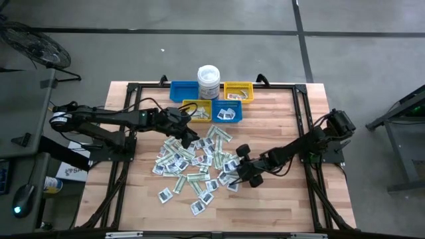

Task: Pick & Place First Aid Supplies
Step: Put the blue alcohol pad into the left blue bin

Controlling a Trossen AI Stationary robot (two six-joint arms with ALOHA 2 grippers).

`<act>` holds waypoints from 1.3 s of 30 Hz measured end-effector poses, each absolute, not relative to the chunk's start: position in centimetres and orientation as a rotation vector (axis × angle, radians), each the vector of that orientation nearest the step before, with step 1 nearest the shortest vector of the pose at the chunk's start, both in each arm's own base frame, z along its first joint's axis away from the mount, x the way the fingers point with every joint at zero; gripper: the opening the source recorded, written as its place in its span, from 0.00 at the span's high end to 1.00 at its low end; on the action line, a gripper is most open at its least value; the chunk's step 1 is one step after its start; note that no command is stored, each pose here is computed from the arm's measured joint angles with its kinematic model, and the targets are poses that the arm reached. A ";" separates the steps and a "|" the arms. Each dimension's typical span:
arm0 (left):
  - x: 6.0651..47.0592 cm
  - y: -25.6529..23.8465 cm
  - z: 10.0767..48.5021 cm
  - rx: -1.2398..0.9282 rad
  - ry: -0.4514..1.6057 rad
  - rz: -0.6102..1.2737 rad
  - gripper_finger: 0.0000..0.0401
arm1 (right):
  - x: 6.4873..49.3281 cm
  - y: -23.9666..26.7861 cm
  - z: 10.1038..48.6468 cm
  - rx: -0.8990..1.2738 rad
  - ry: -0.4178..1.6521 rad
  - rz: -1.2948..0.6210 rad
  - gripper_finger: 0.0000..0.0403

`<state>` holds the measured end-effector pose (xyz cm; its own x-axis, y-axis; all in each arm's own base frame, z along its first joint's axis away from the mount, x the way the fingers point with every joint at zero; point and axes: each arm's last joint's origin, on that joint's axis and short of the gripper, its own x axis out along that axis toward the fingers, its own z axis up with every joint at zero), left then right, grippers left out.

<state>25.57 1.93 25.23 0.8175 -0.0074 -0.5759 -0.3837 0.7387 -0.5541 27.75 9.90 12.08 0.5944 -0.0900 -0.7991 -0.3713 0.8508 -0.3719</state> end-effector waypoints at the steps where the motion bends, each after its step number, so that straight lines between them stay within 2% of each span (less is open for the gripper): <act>1: 25.6 1.9 25.2 -0.719 0.588 0.221 0.64 | 27.7 9.9 12.1 -0.548 0.931 0.173 0.97; 11: 25.6 2.0 25.2 -0.734 0.585 0.229 0.64 | 28.1 9.9 13.4 -0.538 0.921 0.106 1.00; 21: 25.7 2.0 25.5 -0.736 0.556 0.225 0.64 | 28.3 9.5 18.9 -0.599 0.856 -0.052 1.00; 29: 25.7 2.0 25.5 -0.735 0.553 0.233 0.64 | 26.0 8.0 22.7 -0.563 0.827 -0.118 1.00; 39: 25.7 2.2 25.4 -0.712 0.536 0.281 0.64 | 22.1 6.4 25.7 -0.497 0.846 -0.195 1.00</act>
<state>25.71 2.17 25.45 0.8298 0.0639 -0.5544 -0.4190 0.7276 -0.5431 22.14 6.42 25.73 0.6535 -0.3575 -0.6672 -0.0288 0.8691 -0.4939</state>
